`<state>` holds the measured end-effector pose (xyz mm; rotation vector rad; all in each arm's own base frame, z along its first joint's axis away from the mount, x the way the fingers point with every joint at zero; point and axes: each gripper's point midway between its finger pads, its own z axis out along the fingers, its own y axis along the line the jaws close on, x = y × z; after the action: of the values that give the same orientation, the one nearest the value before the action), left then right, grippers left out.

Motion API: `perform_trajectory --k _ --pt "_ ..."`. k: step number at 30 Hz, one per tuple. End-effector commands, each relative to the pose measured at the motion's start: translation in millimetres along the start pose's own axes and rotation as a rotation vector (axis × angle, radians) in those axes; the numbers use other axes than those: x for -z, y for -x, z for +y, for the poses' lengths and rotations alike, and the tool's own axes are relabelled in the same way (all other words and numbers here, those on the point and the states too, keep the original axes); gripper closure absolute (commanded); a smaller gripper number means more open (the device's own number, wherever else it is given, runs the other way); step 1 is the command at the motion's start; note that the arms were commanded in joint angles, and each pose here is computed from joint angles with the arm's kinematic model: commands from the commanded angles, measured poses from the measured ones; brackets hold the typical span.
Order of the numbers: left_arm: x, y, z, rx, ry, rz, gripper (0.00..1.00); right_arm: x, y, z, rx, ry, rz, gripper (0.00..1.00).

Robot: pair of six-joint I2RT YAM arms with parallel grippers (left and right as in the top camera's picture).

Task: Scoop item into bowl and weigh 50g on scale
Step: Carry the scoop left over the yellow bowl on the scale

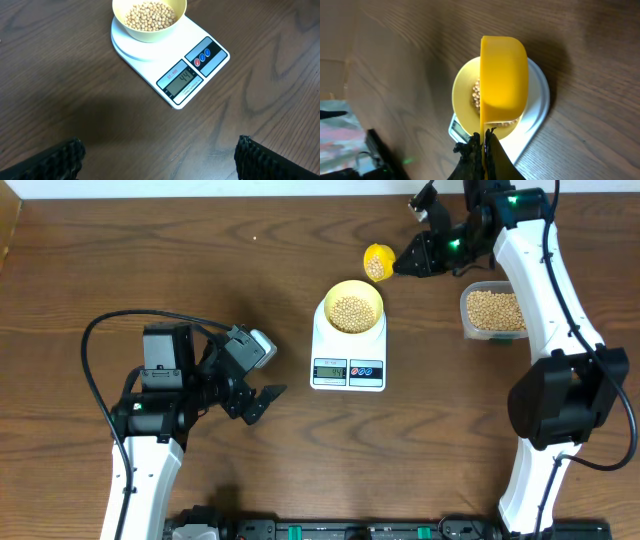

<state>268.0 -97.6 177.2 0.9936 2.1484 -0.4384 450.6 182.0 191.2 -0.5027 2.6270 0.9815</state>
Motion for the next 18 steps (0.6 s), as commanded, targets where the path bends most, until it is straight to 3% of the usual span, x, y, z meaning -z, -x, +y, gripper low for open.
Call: perform_trajectory --k 1,18 --pt "-1 -3 1 0.003 0.000 0.009 0.02 -1 2 25 0.101 -0.025 0.003 0.99" --pt "-1 -3 1 0.003 0.000 0.010 0.02 -29 -19 47 0.229 -0.108 0.111 0.99"
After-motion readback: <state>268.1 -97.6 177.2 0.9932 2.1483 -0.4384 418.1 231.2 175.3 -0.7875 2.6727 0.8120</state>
